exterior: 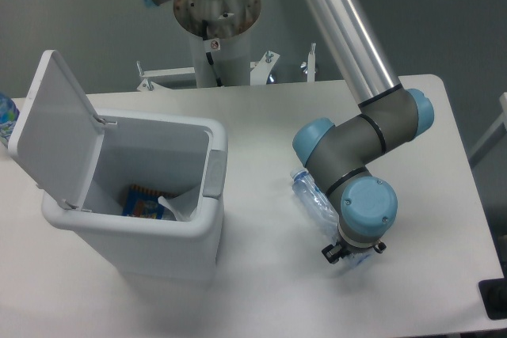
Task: Place the trash in the trash can
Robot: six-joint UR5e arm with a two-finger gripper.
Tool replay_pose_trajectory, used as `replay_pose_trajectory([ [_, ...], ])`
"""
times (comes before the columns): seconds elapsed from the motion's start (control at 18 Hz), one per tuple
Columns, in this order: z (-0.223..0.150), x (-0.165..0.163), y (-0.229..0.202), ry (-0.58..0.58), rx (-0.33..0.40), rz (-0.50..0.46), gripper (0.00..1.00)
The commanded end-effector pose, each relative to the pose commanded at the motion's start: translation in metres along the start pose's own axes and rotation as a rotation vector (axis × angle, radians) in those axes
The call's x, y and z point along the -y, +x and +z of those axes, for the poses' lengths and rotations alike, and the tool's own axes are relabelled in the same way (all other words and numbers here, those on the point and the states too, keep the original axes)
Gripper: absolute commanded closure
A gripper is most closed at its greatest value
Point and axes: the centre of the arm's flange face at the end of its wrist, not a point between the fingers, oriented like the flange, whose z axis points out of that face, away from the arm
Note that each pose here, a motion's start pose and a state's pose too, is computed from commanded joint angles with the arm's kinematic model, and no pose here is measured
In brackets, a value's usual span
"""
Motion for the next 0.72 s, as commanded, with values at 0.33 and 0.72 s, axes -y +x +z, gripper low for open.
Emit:
replay_pose_trajectory([
  [0.33, -0.063, -0.002, -0.006, 0.093, -0.090, -0.014, 0.37],
  [0.72, -0.153, -0.011, -0.019, 0.218, -0.239, -0.030, 0.37],
])
